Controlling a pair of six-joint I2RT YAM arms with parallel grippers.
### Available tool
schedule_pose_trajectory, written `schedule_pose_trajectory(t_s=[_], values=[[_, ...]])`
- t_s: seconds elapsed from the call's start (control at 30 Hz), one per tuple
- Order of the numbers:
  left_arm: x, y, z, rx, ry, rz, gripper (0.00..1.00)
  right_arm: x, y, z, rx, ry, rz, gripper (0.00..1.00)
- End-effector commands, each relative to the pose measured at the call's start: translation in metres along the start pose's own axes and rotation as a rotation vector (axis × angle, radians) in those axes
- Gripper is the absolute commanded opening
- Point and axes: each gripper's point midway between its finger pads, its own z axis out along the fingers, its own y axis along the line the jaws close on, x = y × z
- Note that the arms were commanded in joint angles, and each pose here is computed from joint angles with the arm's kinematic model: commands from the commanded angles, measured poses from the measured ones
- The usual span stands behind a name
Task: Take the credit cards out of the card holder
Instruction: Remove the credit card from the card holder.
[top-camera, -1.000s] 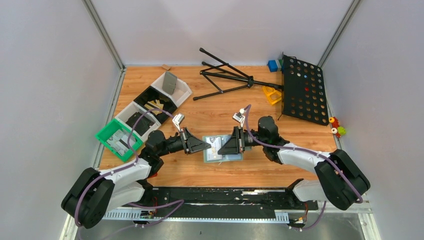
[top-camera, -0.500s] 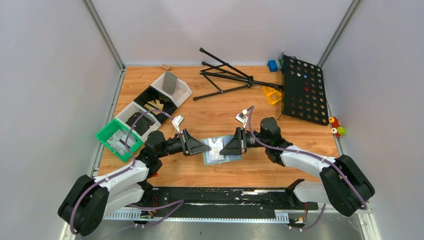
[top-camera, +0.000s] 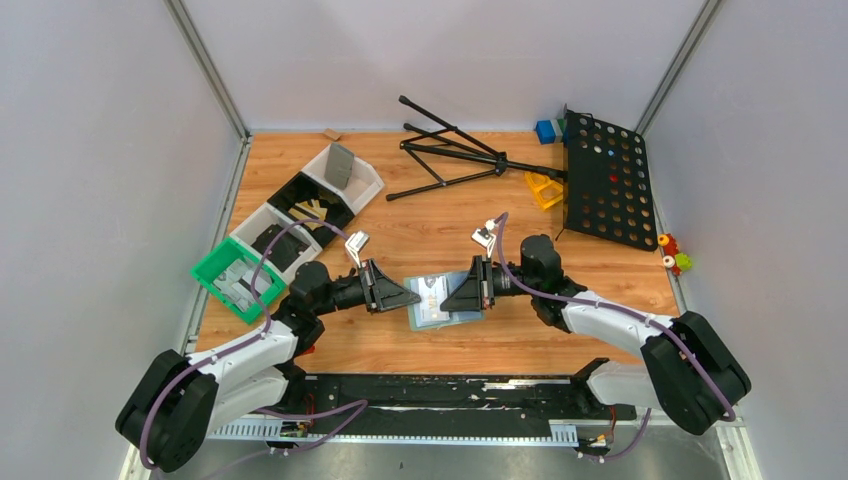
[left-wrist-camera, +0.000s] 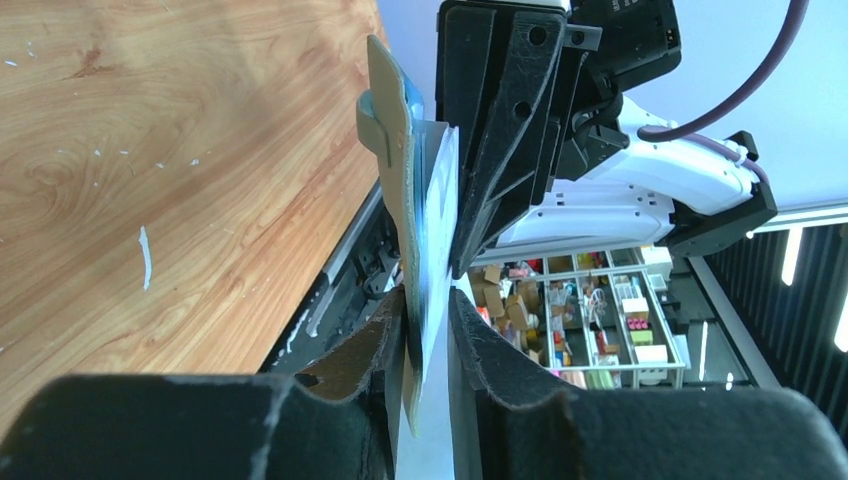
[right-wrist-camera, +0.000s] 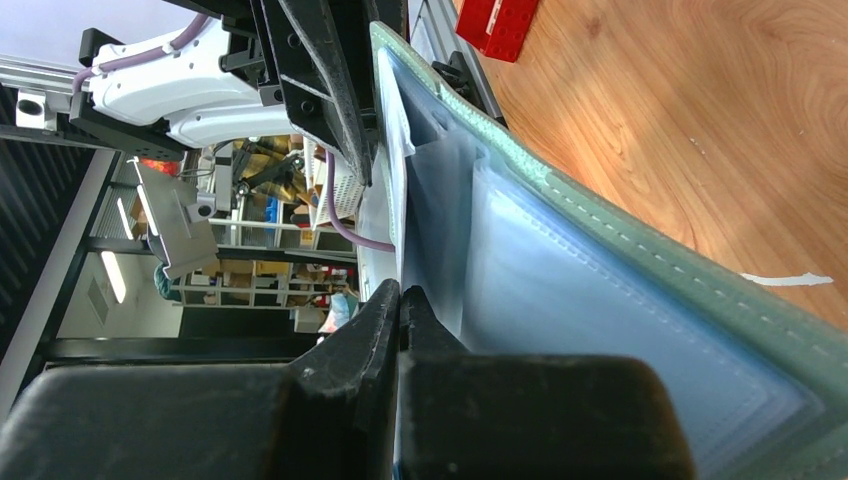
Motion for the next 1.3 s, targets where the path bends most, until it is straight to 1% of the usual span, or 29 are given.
schedule_pose_trajectory(t_s=[0.0, 0.03, 0.1, 0.33, 0.37, 0.5, 0.73, 0.87, 1.0, 1.1, 1.13, 1.27], values=[[-0.007, -0.029, 0.002, 0.097, -0.007, 0.078, 0.28, -0.007, 0.016, 0.0, -0.045, -0.003, -0.079, 0.0], [-0.008, -0.029, 0.002, 0.099, -0.008, 0.075, 0.28, -0.007, 0.016, -0.001, -0.048, 0.003, -0.077, 0.0], [-0.011, -0.033, 0.003, 0.113, -0.016, 0.074, 0.24, -0.007, 0.017, 0.0, -0.05, 0.009, -0.078, 0.0], [-0.012, -0.031, 0.005, 0.095, -0.014, 0.073, 0.0, -0.007, 0.014, 0.0, -0.031, 0.016, -0.08, 0.0], [-0.012, -0.031, 0.004, 0.094, -0.013, 0.071, 0.0, -0.007, 0.013, -0.001, -0.026, 0.016, -0.084, 0.0], [-0.013, -0.032, 0.004, 0.093, -0.022, 0.062, 0.0, -0.01, 0.006, -0.007, 0.007, 0.008, -0.077, 0.0], [-0.014, -0.038, 0.003, 0.108, -0.018, 0.054, 0.0, -0.019, -0.003, -0.026, 0.016, -0.029, -0.065, 0.0], [-0.016, -0.041, 0.004, 0.111, -0.02, 0.054, 0.0, -0.018, -0.006, -0.031, 0.024, -0.028, -0.069, 0.01], [-0.019, -0.037, 0.005, 0.08, -0.025, 0.058, 0.0, -0.02, -0.014, -0.038, 0.061, -0.042, -0.061, 0.0], [-0.021, -0.036, 0.005, 0.07, -0.039, 0.068, 0.0, -0.022, -0.012, -0.039, 0.058, -0.052, -0.076, 0.0], [-0.021, -0.036, 0.005, 0.07, -0.034, 0.069, 0.02, -0.021, -0.01, -0.039, 0.05, -0.053, -0.076, 0.01], [-0.02, -0.041, 0.007, 0.106, -0.03, 0.055, 0.17, -0.023, -0.002, -0.037, 0.017, -0.053, -0.081, 0.01]])
